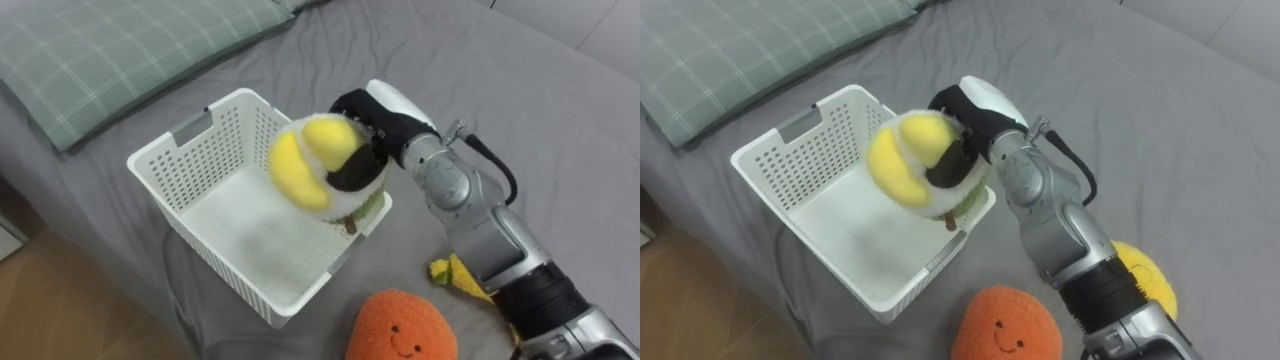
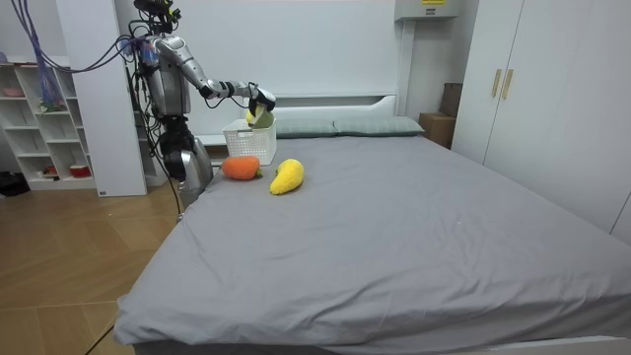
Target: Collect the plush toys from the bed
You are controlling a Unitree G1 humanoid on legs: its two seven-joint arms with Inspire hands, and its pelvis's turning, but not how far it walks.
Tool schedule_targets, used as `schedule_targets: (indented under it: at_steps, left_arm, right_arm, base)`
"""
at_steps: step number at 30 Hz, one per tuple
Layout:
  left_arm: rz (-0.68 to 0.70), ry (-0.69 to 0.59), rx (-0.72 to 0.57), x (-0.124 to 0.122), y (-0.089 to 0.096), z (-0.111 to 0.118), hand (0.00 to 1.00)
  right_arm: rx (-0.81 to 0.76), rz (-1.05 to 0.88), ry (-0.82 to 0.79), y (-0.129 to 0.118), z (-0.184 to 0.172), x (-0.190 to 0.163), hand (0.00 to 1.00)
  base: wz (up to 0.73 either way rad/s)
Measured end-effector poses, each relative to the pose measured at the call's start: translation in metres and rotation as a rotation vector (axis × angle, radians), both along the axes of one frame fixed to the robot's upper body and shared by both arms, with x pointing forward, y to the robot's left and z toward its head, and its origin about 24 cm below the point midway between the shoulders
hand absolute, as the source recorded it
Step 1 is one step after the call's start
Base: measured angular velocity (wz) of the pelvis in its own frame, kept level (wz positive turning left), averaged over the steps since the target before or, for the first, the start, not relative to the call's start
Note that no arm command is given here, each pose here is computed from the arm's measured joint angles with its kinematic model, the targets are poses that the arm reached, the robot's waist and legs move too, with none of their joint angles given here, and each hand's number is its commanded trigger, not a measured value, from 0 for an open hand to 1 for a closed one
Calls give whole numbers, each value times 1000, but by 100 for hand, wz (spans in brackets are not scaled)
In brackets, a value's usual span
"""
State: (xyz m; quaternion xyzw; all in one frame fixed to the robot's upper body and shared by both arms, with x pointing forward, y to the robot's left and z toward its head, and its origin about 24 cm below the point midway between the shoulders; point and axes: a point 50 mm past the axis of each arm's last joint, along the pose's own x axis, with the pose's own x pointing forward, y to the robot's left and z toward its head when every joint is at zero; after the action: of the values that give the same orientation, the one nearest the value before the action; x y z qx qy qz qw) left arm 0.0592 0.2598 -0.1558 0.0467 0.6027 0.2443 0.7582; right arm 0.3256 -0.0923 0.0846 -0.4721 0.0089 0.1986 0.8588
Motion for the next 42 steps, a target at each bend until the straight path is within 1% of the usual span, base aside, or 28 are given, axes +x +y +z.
schedule_targets:
  at_steps: [1,3,4,6,7,8,9,10,11,23,30,42]
  left_arm:
    - [-1,-4,0,1,0,0,0]
    - [5,-13,5,5,1,1,0]
    - [4,-15,6,6,1,1,0]
    - [3,-22,7,9,1,2,0]
    - [1,-24,8,10,1,2,0]
    - [0,-28,8,11,1,2,0]
    - [0,-28,9,11,1,2,0]
    - [0,-28,9,11,1,2,0]
    - [0,-27,9,11,1,2,0]
    - [-2,-45,11,14,1,3,0]
    - [-3,-36,11,9,1,2,0]
    - [-3,-36,9,9,0,2,0]
  right_arm:
    - [-5,3,1,1,-1,-1,100]
    - [-21,19,-1,7,-3,-2,97]
    - [-23,23,1,8,-4,-3,94]
    - [-36,27,22,10,-10,-3,80]
    - [-41,24,32,9,-12,-3,78]
    - [-57,21,50,8,-17,-3,63]
    - [-67,24,65,9,-21,-4,53]
    - [-70,28,68,9,-22,-4,15]
    - [-75,35,70,11,-23,-5,0]
    - [-62,56,83,18,-24,-7,0]
    - [-61,54,92,18,-27,-9,0]
    - [-64,47,110,17,-31,-9,0]
  base:
    - [-15]
    - [-12]
    - [-4]
    - [-2]
    - [0]
    - [0]
    - [0]
    - [0]
    - [0]
    - [0]
    - [0]
    - [0]
